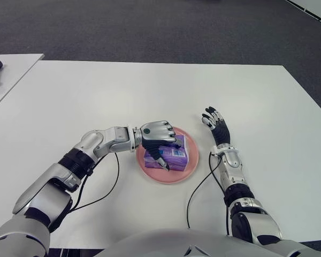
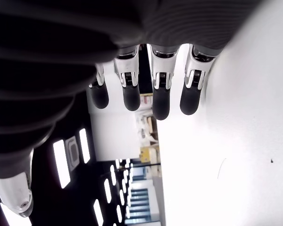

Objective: Put the tissue paper into the plate.

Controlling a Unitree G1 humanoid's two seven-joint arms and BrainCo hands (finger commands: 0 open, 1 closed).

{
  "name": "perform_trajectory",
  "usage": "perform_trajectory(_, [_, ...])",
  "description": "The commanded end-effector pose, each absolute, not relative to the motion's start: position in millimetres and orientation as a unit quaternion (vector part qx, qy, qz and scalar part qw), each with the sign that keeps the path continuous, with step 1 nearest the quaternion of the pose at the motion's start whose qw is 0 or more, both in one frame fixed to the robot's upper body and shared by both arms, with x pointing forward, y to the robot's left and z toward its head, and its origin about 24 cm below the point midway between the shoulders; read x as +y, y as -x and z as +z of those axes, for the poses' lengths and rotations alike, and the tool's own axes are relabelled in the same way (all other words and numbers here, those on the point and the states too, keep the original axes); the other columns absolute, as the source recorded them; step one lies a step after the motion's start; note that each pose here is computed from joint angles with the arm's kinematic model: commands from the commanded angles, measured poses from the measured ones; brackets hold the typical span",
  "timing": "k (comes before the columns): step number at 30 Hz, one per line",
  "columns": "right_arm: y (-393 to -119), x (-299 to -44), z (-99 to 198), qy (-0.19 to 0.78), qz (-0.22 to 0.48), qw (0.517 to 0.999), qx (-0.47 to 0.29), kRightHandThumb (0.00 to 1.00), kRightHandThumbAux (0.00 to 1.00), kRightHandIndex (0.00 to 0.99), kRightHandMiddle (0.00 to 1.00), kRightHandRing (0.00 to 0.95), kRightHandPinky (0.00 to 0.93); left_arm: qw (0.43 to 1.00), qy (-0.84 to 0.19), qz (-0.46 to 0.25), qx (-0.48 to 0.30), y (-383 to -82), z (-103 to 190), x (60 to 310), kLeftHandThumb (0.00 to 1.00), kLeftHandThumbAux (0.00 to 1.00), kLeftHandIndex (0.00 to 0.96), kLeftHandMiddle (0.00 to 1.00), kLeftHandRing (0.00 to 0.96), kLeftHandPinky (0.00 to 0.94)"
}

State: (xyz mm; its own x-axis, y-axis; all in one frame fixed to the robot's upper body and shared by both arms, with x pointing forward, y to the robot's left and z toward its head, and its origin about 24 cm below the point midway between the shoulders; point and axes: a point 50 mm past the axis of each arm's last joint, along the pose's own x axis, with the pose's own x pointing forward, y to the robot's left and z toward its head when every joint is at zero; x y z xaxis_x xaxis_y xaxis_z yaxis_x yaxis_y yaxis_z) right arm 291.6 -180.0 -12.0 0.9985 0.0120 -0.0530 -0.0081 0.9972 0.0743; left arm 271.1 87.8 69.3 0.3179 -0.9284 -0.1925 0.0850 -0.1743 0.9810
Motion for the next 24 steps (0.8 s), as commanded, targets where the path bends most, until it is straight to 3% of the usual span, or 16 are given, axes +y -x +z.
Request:
perform_trajectory(1, [-269, -181, -44, -0.044, -0.003, 0.993, 0.109, 0.433, 0.613, 0.126, 0.136, 0.158, 0.204, 0.499, -0.646, -0.493, -0.3, -266, 46, 100, 0.0, 0.314, 0.0, 0.0, 0.0, 0.0])
perform_trajectory(16, [-269, -181, -45, -0.044, 0.002, 0.993, 0.107, 0.445, 0.597, 0.142, 0.144, 0.172, 0.225, 0.498, -0.648, -0.475, -0.326, -269, 49, 100, 0.0, 0.333, 0.0, 0.0, 0.0, 0.0])
perform_trajectory(24, [-269, -180, -45, -0.043, 0.005, 0.994, 0.104, 0.46, 0.587, 0.154, 0.141, 0.164, 0.206, 0.589, -0.581, -0.444, -0.344, -280, 85, 101, 0.0, 0.354, 0.0, 0.0, 0.0, 0.0])
